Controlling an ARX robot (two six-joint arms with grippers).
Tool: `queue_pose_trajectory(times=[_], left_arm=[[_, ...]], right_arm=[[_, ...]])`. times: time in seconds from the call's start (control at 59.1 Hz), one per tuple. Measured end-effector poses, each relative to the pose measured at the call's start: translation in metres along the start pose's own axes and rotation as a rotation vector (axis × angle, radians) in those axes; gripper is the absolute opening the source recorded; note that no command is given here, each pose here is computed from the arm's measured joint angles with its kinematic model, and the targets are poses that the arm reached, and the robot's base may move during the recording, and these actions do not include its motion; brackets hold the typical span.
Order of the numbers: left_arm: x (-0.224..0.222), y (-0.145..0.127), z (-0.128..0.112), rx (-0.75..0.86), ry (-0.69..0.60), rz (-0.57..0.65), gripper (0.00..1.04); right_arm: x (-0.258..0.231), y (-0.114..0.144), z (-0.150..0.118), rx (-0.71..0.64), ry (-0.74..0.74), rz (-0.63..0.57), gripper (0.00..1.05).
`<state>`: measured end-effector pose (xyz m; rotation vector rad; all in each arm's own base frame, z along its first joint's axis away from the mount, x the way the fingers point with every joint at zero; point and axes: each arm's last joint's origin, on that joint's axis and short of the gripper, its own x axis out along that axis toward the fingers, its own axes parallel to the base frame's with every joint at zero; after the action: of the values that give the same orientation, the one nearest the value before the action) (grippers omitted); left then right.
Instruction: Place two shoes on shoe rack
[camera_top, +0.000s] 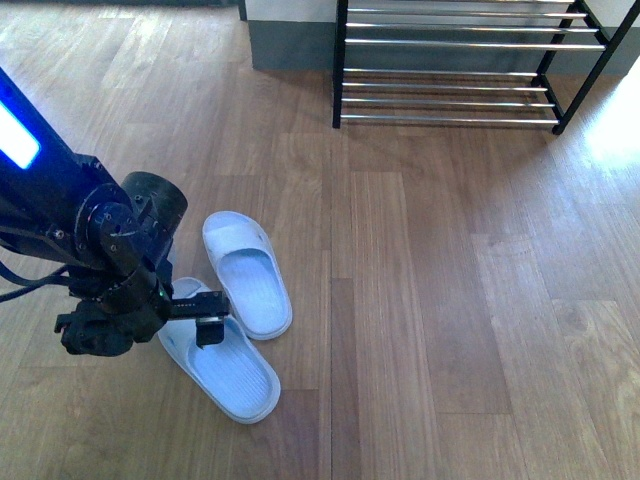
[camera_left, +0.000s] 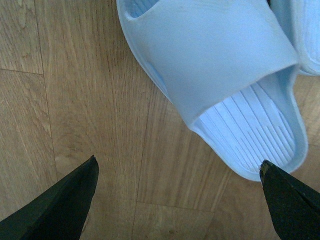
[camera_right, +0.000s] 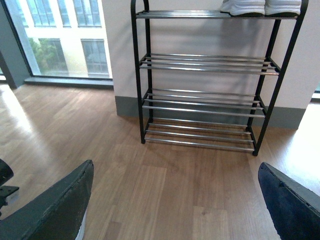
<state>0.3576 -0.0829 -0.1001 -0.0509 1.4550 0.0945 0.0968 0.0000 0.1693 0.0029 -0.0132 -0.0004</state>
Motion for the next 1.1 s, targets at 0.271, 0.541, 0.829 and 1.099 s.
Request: queue_pose_trajectory(times=[0.271,0.541,0.829,1.099], left_arm=[[0.034,-0.002,0.007,0.043,0.007,0.014,0.95],[0.058,-0.002,0.001,0.080,-0.012,0.091,0.95],[0.068,0.004,0.010,0.115,-0.202,0.181,0.95],[0.075,0.008,0.005,0.133,-0.197,0.210,0.59]], right_arm=[[0.000,0.000,0.000,0.000,0.000,0.000,0.95],[0.000,0.000,0.000,0.000,0.000,0.000,0.95],[0.000,0.000,0.000,0.000,0.000,0.000,0.95],[0.000,0.000,0.000,0.000,0.000,0.000,0.95]])
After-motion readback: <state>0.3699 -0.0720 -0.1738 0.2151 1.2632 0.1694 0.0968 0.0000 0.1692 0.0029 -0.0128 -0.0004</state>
